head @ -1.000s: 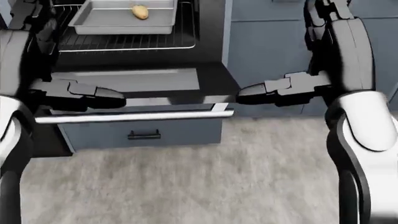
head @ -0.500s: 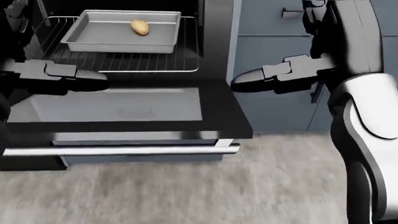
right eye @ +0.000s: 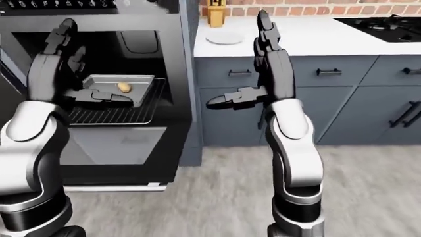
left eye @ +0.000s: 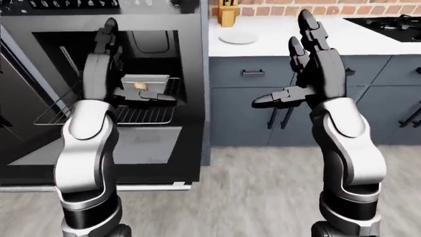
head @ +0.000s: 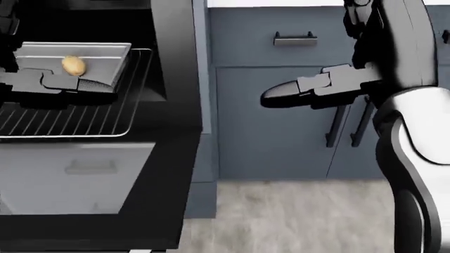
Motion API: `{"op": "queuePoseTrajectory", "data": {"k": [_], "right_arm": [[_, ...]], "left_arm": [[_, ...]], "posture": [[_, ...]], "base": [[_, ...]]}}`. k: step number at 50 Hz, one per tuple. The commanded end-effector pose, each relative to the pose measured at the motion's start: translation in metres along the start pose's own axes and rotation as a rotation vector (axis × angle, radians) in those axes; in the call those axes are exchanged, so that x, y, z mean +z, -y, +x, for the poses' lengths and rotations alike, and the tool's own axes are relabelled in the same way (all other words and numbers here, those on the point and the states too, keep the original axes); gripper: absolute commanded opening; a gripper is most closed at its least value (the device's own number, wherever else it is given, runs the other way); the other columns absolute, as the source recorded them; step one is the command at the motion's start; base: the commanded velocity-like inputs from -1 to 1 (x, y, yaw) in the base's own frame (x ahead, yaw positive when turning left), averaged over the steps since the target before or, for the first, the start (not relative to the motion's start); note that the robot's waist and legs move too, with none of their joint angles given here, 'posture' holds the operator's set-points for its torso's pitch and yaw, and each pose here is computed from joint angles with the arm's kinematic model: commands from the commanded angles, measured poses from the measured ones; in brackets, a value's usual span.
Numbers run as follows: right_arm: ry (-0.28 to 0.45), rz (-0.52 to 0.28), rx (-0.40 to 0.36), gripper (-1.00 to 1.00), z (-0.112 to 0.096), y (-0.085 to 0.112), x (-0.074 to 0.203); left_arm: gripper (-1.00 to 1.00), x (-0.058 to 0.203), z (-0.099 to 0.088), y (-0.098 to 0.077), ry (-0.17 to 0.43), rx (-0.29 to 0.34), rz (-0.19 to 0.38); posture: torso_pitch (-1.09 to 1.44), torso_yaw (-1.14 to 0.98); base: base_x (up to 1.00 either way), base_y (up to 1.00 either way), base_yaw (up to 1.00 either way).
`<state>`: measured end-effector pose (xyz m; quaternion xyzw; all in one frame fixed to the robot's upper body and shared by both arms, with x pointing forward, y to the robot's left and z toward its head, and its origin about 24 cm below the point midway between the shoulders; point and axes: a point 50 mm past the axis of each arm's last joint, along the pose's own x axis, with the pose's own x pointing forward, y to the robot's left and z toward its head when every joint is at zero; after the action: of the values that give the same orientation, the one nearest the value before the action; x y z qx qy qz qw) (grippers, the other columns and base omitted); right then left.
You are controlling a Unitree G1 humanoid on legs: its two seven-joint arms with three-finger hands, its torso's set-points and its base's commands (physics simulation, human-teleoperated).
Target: Pick the potato from the oven and place it on the plate on the counter.
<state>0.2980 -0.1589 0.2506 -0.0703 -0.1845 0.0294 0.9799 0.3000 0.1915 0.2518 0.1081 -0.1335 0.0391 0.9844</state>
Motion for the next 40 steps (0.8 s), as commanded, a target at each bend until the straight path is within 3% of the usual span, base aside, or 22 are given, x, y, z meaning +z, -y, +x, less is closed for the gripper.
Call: {"op": "queuePoseTrajectory", "data": {"k": [1,20,40], "right_arm": [[0.111,-0.019,-0.049,1.0,0.0,0.01,0.023],[0.115,-0.046,-0.037,1.0,-0.001,0.007,0.026],[0.128,-0.029,-0.001,1.0,0.0,0.002,0.031]], "left_arm": [[1.0,0.022,0.0,0.002,0.107,-0.013,0.009],[1.0,0.022,-0.005,-0.003,0.105,-0.003,0.024],[1.0,0.023,-0.01,-0.011,0.106,0.017,0.039]], "posture": [[0.0,0.0],[0.0,0.0],[0.0,0.0]], "base": [[0.31,-0.95,0.0],[0.13,-0.23,0.01],[0.0,0.0,0.73]]}}
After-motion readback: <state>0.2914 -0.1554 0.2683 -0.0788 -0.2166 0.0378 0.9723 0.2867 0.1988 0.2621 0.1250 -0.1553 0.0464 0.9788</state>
